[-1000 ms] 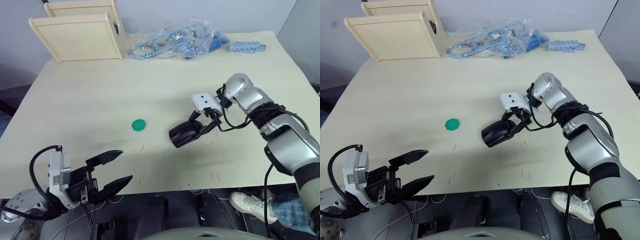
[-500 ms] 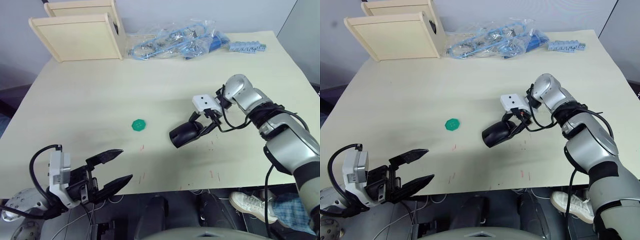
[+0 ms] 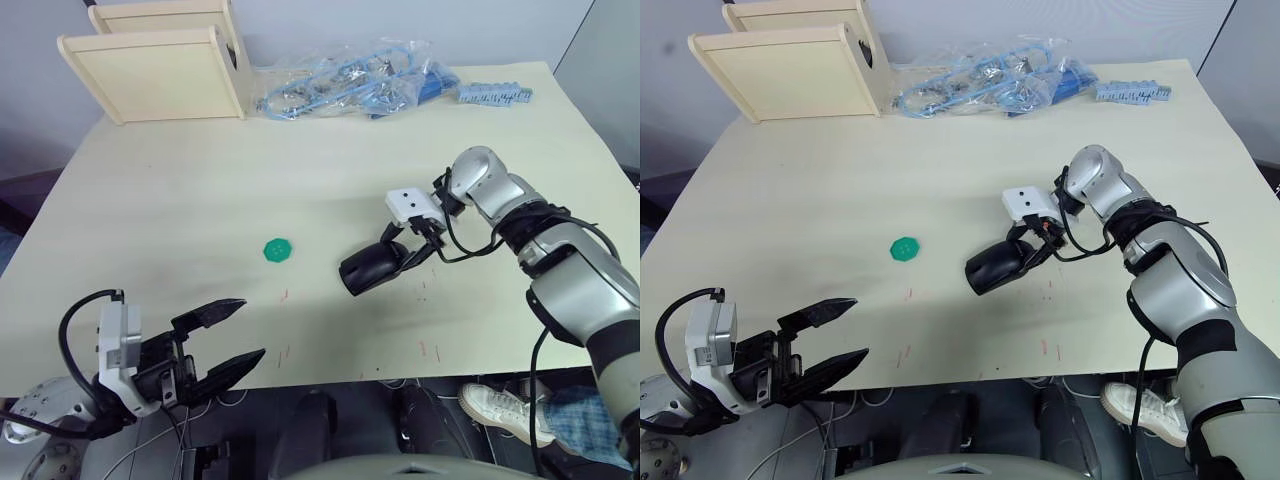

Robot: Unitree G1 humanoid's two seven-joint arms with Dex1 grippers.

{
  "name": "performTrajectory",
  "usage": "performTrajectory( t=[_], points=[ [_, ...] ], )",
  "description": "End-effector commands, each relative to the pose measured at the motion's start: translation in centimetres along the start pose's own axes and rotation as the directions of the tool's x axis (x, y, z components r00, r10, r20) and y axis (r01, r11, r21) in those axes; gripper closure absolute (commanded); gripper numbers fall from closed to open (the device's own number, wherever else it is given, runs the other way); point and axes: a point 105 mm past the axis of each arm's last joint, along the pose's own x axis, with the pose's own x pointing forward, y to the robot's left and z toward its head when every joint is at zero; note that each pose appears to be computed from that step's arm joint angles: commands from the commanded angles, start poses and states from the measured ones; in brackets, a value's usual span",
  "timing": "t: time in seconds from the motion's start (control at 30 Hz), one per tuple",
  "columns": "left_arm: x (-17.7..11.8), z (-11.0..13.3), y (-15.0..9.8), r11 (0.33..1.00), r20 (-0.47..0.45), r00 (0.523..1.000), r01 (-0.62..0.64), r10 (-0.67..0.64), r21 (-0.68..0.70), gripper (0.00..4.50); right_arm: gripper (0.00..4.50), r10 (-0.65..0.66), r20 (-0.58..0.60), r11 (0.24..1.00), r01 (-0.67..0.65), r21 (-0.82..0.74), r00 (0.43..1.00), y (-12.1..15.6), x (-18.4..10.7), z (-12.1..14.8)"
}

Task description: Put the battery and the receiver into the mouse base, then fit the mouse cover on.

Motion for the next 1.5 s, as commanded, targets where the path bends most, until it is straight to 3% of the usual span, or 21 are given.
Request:
performTrajectory(
  t=[0.03,1.5],
  points=[
    [0.2,0.7,-0.4,0.999,0.014,1.0,0.013,-0.014,0.039,0.0,1.34,-0.003,-0.002,0.999,0.003,-0.045,1.0,-0.3,-0.6,1.0],
    [0.3,0.5,-0.5,0.999,0.021,1.0,0.006,-0.007,0.038,0.0,1.34,0.054,-0.065,0.993,-0.061,-0.103,0.996,-0.7,1.3,2.1]
  ],
)
